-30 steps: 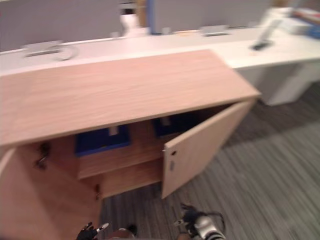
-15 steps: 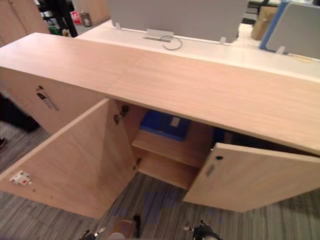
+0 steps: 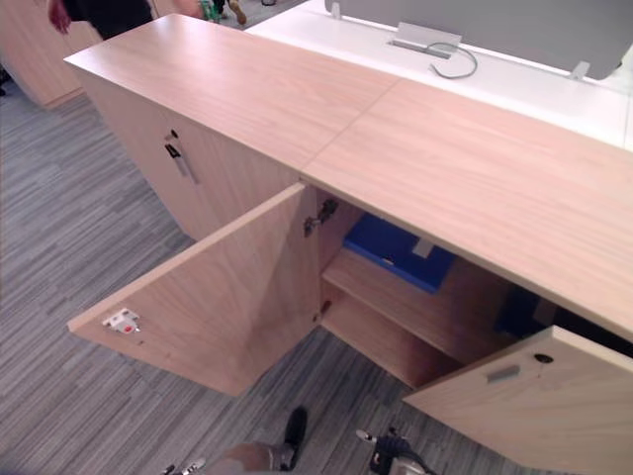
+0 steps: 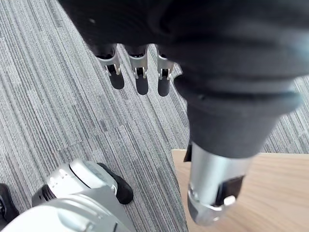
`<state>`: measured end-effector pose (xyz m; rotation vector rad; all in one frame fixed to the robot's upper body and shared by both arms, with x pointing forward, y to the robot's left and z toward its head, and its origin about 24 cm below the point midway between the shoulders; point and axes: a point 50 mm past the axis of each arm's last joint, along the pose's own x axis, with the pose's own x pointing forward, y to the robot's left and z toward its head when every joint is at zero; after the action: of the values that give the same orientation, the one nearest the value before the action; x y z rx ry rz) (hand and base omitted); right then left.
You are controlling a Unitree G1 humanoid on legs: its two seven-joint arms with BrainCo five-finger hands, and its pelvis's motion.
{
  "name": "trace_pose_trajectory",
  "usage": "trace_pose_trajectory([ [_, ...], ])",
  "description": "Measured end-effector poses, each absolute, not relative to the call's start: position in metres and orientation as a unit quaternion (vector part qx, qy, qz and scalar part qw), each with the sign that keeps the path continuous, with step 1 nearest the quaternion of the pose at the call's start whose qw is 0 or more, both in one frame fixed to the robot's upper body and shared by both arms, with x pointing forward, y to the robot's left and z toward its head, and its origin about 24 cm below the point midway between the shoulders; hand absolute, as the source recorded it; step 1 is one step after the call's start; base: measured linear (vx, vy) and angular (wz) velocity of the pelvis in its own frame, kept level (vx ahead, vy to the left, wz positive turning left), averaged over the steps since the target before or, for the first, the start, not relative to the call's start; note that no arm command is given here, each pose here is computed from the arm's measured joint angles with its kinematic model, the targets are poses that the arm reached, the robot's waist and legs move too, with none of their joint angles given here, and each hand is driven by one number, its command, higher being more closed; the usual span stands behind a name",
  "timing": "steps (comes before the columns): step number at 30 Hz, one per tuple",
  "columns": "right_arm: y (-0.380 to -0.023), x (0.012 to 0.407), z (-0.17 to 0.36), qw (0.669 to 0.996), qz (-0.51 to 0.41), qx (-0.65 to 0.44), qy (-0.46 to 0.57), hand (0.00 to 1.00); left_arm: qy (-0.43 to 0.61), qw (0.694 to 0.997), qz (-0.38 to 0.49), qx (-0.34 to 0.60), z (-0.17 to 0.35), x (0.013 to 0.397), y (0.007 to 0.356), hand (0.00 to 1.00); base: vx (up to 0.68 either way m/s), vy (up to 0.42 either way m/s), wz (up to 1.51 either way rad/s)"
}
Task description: Walk over to the cabinet, pick up the folder, carry it to the office cabinet, place the folder inside the office cabinet, then close the office cabinet door
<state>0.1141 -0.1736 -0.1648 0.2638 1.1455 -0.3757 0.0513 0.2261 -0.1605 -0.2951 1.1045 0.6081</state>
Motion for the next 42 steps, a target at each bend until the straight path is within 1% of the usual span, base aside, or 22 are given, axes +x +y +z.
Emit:
trace_pose_trajectory([
  [4,-0.173,0.115,-0.164,0.819,-0.174,0.124,0.533,0.00,0.508,0.786,0.313,-0.161,-0.161,0.047,0.228,0.00,-0.04,-0.032,-0.04],
  [6,-0.171,0.118,-0.163,0.824,-0.164,0.117,0.530,0.00,0.501,0.772,0.346,-0.182,-0.161,0.042,0.232,0.00,-0.06,-0.046,-0.12],
  [10,-0.172,0.116,-0.163,0.827,-0.160,0.110,0.527,0.00,0.464,0.747,0.441,-0.180,-0.150,0.031,0.269,0.00,-0.04,-0.054,-0.21],
  [12,-0.173,0.113,-0.162,0.832,-0.149,0.094,0.527,0.00,0.429,0.744,0.493,-0.137,-0.131,0.031,0.309,0.00,-0.01,-0.047,-0.34],
  [13,-0.173,0.113,-0.162,0.832,-0.146,0.093,0.527,0.00,0.419,0.745,0.506,-0.119,-0.125,0.031,0.321,0.00,0.01,-0.070,-0.35],
  [14,-0.173,0.111,-0.163,0.831,-0.144,0.092,0.529,0.00,0.394,0.745,0.531,-0.084,-0.108,0.034,0.346,0.00,0.03,-0.093,-0.27],
  [15,-0.174,0.108,-0.164,0.830,-0.144,0.090,0.532,0.00,0.364,0.751,0.549,-0.047,-0.089,0.041,0.370,0.00,0.03,-0.071,-0.20],
  [17,-0.177,0.100,-0.165,0.826,-0.146,0.090,0.537,0.00,0.321,0.768,0.555,0.015,-0.059,0.059,0.396,0.00,0.06,-0.075,-0.07],
  [18,-0.177,0.096,-0.166,0.823,-0.147,0.090,0.541,0.00,0.291,0.778,0.553,0.055,-0.040,0.072,0.407,0.00,0.08,-0.070,-0.04],
  [20,-0.180,0.092,-0.167,0.821,-0.150,0.088,0.544,0.00,0.264,0.787,0.545,0.116,-0.017,0.090,0.417,0.00,0.08,-0.047,-0.07],
  [22,-0.179,0.091,-0.167,0.821,-0.146,0.088,0.545,0.00,0.248,0.799,0.522,0.165,-0.002,0.108,0.419,0.00,0.10,-0.044,-0.06],
  [24,-0.176,0.092,-0.167,0.823,-0.130,0.083,0.546,0.00,0.253,0.803,0.478,0.249,0.006,0.125,0.412,0.00,0.09,-0.035,-0.02],
  [25,-0.175,0.093,-0.167,0.825,-0.123,0.083,0.545,0.00,0.258,0.808,0.426,0.315,0.006,0.139,0.401,0.00,0.07,-0.010,-0.09],
  [27,-0.172,0.096,-0.166,0.829,-0.111,0.077,0.543,0.00,0.269,0.808,0.378,0.363,0.000,0.147,0.389,0.00,0.05,-0.003,-0.17],
  [28,-0.171,0.096,-0.166,0.831,-0.101,0.071,0.543,0.00,0.274,0.799,0.367,0.390,0.000,0.147,0.389,0.00,0.02,-0.023,-0.12],
  [29,-0.169,0.096,-0.166,0.832,-0.087,0.059,0.544,0.00,0.286,0.785,0.328,0.441,0.000,0.146,0.388,0.00,0.02,-0.026,-0.07],
  [31,-0.168,0.096,-0.166,0.833,-0.081,0.053,0.545,0.00,0.290,0.777,0.288,0.479,-0.004,0.147,0.381,0.00,0.00,0.000,0.00],
  [33,-0.169,0.099,-0.165,0.839,-0.075,0.046,0.538,0.00,0.306,0.773,0.232,0.505,-0.019,0.146,0.366,0.00,-0.04,-0.005,0.00],
  [37,-0.169,0.103,-0.164,0.843,-0.056,0.026,0.534,0.00,0.338,0.779,0.128,0.513,-0.056,0.143,0.330,0.00,-0.10,0.017,-0.03],
  [39,-0.167,0.105,-0.163,0.845,-0.042,0.008,0.533,0.00,0.344,0.779,0.039,0.522,-0.080,0.140,0.294,0.00,-0.12,0.033,0.00],
  [40,-0.167,0.105,-0.163,0.845,-0.041,0.005,0.533,0.00,0.342,0.782,0.014,0.520,-0.085,0.140,0.283,0.00,-0.13,0.039,0.04],
  [42,-0.167,0.108,-0.163,0.847,-0.042,0.001,0.530,0.00,0.323,0.800,-0.074,0.500,-0.101,0.140,0.236,0.00,-0.15,0.067,0.08],
])
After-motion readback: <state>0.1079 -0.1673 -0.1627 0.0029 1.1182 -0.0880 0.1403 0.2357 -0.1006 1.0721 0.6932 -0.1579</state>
